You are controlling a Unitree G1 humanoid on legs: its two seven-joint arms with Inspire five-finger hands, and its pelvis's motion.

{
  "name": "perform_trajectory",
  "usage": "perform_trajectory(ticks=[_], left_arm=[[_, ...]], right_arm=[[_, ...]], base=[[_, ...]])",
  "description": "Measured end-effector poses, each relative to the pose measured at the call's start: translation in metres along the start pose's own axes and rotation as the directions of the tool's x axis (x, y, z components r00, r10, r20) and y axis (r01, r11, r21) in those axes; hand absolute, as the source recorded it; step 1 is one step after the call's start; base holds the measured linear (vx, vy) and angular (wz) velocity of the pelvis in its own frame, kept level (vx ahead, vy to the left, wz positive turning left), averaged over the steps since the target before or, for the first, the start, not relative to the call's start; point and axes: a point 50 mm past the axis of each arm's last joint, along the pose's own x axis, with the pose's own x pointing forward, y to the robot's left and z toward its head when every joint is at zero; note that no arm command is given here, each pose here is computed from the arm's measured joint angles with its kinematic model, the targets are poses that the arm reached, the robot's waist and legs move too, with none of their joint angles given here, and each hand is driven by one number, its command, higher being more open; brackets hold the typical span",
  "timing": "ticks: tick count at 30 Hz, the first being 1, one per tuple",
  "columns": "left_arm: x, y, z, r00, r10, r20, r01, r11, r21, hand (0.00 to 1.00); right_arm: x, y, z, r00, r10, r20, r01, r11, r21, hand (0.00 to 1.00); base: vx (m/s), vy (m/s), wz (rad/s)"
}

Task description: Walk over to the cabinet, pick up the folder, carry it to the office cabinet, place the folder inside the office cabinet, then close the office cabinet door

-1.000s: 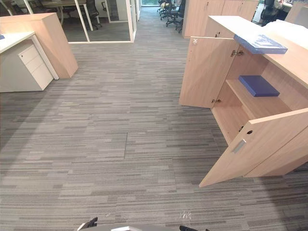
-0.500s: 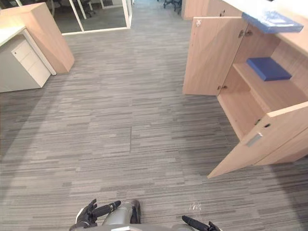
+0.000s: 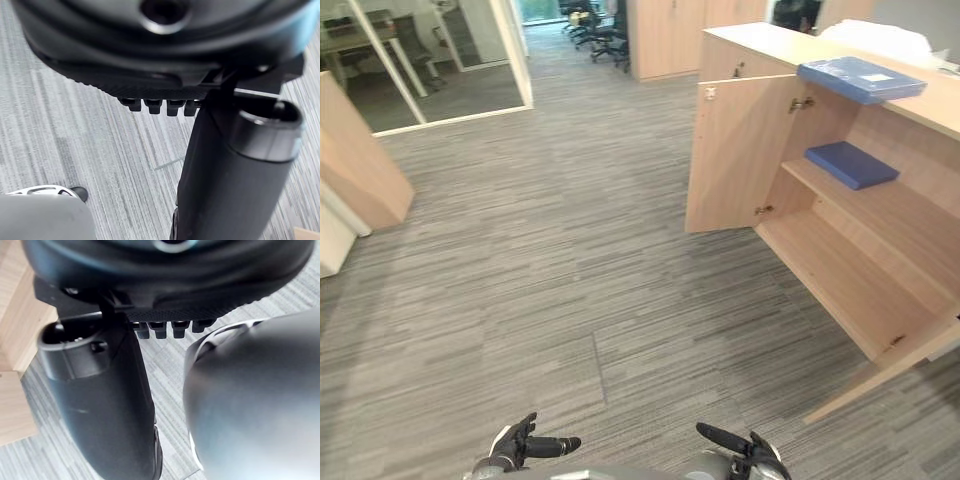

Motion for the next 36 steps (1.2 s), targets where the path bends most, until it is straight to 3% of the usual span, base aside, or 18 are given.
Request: perform_trajectory(ticks=[6, 8, 11, 15, 20, 29, 33, 36], left_arm=[[0.004, -0.001, 0.01, 1.0, 0.006, 0.013, -0.006, 1.0, -0.019, 1.0], [0.002, 0.0, 0.002, 1.0, 0.022, -0.016, -0.023, 0.997, -0.069, 1.0], [0.001, 0.003, -0.003, 0.998, 0.058, -0.033, -0.063, 0.978, -0.2, 1.0], [-0.004, 0.005, -0.013, 0.992, 0.11, -0.061, -0.125, 0.909, -0.397, 1.0], [-0.002, 0.011, 0.0, 0.991, 0.133, -0.019, -0.13, 0.908, -0.399, 1.0], [0.0, -0.005, 0.016, 0.991, 0.128, 0.042, -0.097, 0.898, -0.43, 1.0], [0.0, 0.004, 0.013, 0.988, 0.15, 0.027, -0.126, 0.901, -0.414, 1.0], [0.0, 0.003, 0.004, 0.989, 0.145, -0.012, -0.137, 0.899, -0.416, 1.0]], right_arm=[[0.0, 0.018, 0.003, 0.999, 0.043, 0.015, -0.044, 0.997, 0.061, 1.0], [-0.001, 0.013, -0.002, 1.0, 0.024, 0.003, -0.024, 0.984, 0.175, 1.0], [-0.003, 0.001, -0.019, 0.999, -0.018, -0.033, 0.026, 0.966, 0.256, 1.0], [-0.008, -0.02, -0.039, 0.994, -0.074, -0.086, 0.093, 0.966, 0.243, 1.0], [-0.01, -0.024, -0.051, 0.984, -0.082, -0.161, 0.114, 0.972, 0.204, 1.0], [-0.005, 0.002, -0.02, 1.0, -0.018, -0.025, 0.018, 1.0, 0.02, 1.0], [-0.005, 0.027, -0.016, 0.998, 0.052, -0.023, -0.051, 0.998, 0.032, 1.0], [-0.005, 0.024, -0.02, 0.998, 0.05, -0.037, -0.047, 0.996, 0.081, 1.0]], base=[[0.23, -0.081, -0.05], [0.27, -0.183, -0.19], [0.37, -0.283, -0.18], [0.4, -0.165, -0.65], [0.45, -0.021, -0.87], [0.44, 0.189, -0.52], [0.43, 0.319, -0.8], [0.38, 0.334, -0.74]])
